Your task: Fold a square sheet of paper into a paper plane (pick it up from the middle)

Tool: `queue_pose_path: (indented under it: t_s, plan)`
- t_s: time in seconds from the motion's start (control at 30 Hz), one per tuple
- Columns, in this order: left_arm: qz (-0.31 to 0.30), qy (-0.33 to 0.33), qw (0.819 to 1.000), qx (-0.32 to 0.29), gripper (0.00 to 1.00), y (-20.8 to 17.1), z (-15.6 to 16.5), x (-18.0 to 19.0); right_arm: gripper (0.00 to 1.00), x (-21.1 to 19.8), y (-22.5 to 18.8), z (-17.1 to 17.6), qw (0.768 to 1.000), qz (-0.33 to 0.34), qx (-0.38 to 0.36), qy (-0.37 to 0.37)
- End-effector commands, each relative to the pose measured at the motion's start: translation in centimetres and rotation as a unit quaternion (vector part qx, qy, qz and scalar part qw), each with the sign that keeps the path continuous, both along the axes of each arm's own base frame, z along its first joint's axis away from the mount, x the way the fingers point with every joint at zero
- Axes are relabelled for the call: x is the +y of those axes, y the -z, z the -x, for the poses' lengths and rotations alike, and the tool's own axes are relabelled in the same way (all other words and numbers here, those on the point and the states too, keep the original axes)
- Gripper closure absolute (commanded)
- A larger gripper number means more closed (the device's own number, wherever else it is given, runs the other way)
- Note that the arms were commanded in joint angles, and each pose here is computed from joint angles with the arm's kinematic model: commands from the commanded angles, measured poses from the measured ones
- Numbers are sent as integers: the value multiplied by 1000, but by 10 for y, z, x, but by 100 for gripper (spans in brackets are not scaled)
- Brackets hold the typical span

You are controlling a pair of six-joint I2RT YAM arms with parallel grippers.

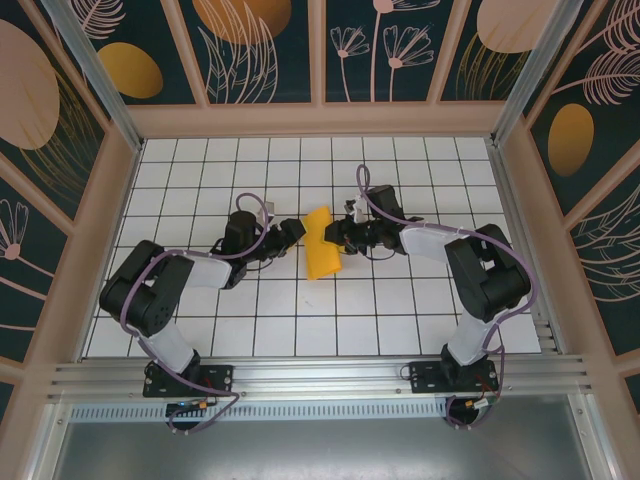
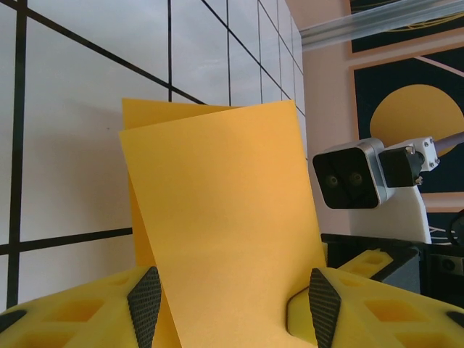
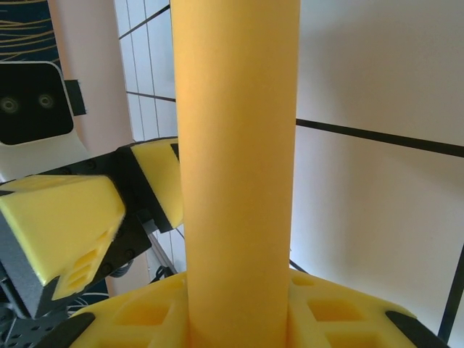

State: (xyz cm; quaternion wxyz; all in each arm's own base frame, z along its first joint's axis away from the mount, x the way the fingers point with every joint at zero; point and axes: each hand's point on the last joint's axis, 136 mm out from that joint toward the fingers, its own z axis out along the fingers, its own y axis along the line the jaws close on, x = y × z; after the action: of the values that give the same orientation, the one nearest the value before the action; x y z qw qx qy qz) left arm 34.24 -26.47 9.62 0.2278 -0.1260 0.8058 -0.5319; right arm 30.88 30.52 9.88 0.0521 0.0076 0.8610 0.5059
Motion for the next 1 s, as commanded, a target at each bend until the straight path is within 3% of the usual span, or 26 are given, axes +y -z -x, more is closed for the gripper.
queue_pose_path:
  t_s: [0.0,0.17,0.57,0.73,0.97]
  plan:
    - [15,5,1000,3,41,3,2,-4,68,2,-7,0,1000,-23,-3,-6]
    - [28,12,1000,0,46,1,2,-7,68,2,-9,1,1000,-28,-2,-9]
    - [53,15,998,-10,72,0,1,-10,68,-1,2,4,1000,-21,8,-7]
    - [54,6,998,-19,73,-1,1,-7,68,-5,10,6,1000,-15,15,-1]
    - [58,4,998,-36,66,-8,2,-5,68,-8,14,6,1000,-12,19,2]
